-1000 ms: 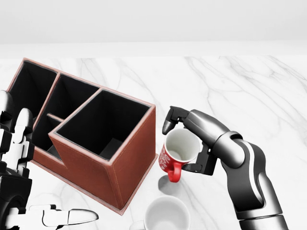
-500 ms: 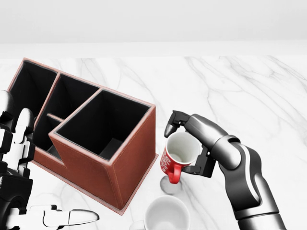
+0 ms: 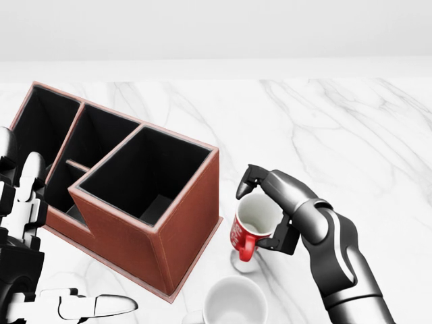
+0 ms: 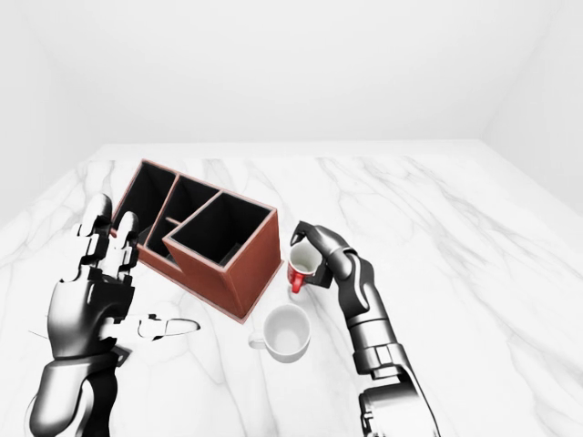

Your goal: Pick up the red mug and place it to the right of the caddy.

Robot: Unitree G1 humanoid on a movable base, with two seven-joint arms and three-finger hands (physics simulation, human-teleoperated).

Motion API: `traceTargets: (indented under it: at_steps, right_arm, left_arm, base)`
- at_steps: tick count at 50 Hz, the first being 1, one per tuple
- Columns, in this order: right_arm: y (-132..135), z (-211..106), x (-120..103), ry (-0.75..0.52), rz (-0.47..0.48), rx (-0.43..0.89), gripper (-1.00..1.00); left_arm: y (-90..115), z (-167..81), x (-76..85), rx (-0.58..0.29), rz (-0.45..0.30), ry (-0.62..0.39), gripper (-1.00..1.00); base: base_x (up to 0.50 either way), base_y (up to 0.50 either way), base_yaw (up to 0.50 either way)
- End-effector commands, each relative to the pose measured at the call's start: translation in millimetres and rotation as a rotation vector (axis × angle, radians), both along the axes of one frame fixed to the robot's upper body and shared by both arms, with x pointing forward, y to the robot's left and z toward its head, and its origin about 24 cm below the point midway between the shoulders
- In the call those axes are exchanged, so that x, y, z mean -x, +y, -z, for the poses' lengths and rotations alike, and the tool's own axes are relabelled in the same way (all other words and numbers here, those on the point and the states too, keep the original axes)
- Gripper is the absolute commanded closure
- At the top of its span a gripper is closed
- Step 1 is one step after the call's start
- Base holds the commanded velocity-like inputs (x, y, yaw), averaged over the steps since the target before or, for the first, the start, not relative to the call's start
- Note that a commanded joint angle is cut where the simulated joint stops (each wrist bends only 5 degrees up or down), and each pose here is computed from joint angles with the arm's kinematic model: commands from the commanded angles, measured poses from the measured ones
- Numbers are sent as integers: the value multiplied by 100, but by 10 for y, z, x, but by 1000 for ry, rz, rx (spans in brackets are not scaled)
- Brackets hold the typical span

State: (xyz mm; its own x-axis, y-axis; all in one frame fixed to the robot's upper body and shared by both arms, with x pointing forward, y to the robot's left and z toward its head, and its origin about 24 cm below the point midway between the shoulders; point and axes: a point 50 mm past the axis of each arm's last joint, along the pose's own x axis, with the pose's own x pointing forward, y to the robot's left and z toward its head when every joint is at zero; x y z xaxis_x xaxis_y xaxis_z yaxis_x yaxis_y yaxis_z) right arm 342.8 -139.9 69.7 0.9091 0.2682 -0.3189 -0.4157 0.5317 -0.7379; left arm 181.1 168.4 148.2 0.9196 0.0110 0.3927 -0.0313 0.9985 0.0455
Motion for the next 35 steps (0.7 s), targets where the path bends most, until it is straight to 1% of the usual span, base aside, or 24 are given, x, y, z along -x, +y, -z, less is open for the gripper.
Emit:
traceTargets:
  at_steps: [1,3,10,14,20,29,32,35]
  right_arm:
    - [-18,180,-16,43,41,28,100]
    - [-12,219,-4,55,40,33,100]
    - [13,273,2,69,42,40,100]
    - [-7,334,-3,75,69,38,100]
    - [7,308,-23,65,72,30,100]
    - [-25,371,-61,77,115,19,100]
    - [-30,366,-74,74,122,15,100]
    - [-29,376,-73,74,126,12,100]
  left_arm:
    - [-1,1,2,-1,2,1,-100]
    - [5,-23,12,0,0,-11,-100]
    - [-5,-4,11,0,2,-1,-100]
    - [-4,7,5,1,2,4,-100]
    - [-8,9,3,0,3,5,-100]
    - [-8,-18,16,0,4,-8,-100]
    - [-11,9,7,1,4,5,-100]
    - [-13,-10,15,0,5,-3,-100]
  base:
    - [0,0,0]
    - [0,0,0]
    - [0,0,0]
    - [0,0,0]
    - [0,0,0]
    - [0,0,0]
    - [0,0,0]
    - [0,0,0]
